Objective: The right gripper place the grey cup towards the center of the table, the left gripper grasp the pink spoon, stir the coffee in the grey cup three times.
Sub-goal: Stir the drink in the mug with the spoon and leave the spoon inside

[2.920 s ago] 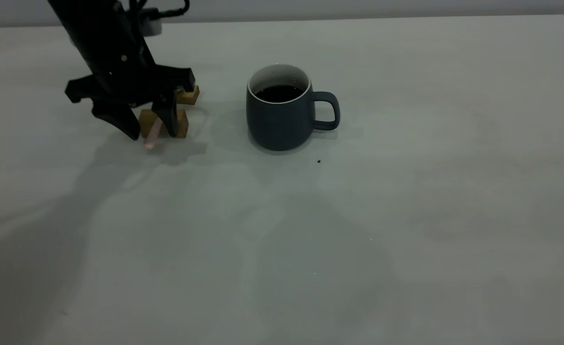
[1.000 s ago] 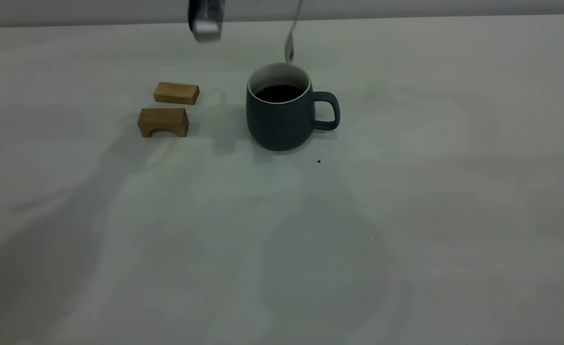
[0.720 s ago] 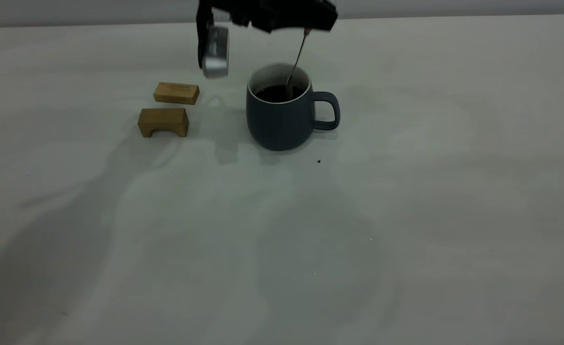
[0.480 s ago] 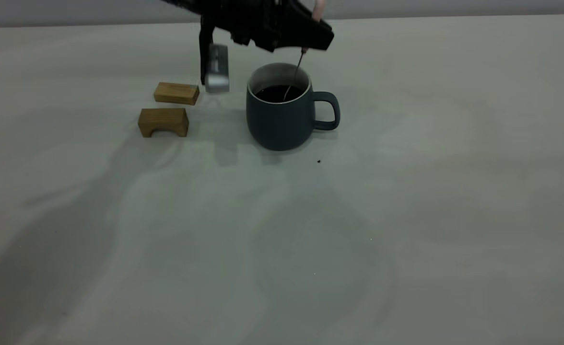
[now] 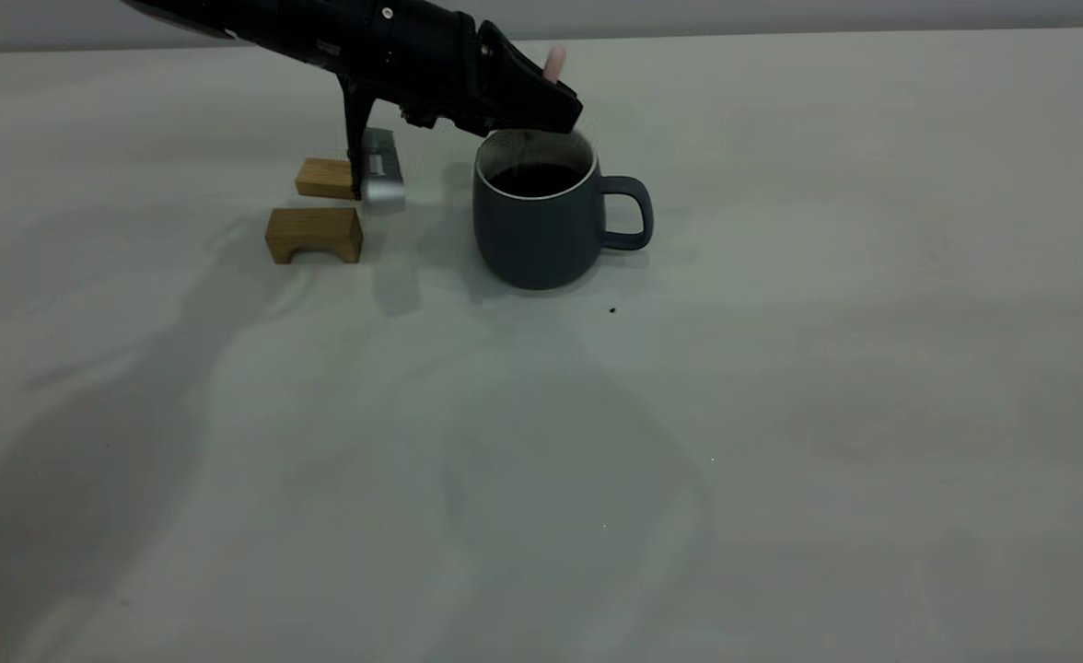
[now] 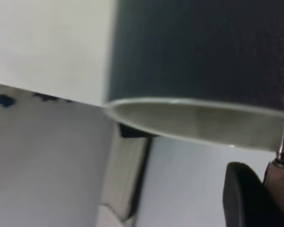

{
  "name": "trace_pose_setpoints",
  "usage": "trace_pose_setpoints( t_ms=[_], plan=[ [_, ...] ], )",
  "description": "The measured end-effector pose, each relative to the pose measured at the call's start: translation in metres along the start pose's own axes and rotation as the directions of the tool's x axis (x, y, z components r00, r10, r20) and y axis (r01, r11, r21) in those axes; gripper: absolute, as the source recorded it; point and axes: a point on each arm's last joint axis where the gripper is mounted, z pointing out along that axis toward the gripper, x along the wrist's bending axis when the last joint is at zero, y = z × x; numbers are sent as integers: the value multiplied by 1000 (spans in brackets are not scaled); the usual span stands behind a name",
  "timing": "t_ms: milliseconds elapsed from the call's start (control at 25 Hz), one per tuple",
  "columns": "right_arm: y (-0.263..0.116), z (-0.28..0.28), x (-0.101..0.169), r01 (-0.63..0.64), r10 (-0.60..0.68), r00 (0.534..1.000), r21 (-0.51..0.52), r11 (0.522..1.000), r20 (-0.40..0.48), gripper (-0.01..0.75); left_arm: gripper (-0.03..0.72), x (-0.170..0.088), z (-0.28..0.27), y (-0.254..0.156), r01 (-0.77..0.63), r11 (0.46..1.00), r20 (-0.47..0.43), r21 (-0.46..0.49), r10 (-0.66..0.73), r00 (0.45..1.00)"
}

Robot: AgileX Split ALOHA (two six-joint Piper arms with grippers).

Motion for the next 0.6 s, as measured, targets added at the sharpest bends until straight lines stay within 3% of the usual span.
trace_pose_setpoints(
  t_ms=[360, 600],
  plan=[
    [0, 0, 0, 0, 0, 1000, 0, 1000, 0, 438, 110, 13, 33, 0, -33, 994, 16, 103, 32, 999],
    [0, 0, 0, 0, 0, 1000, 0, 1000, 0, 438, 110, 25, 32, 4, -51, 992, -130, 117, 66, 989]
  ],
)
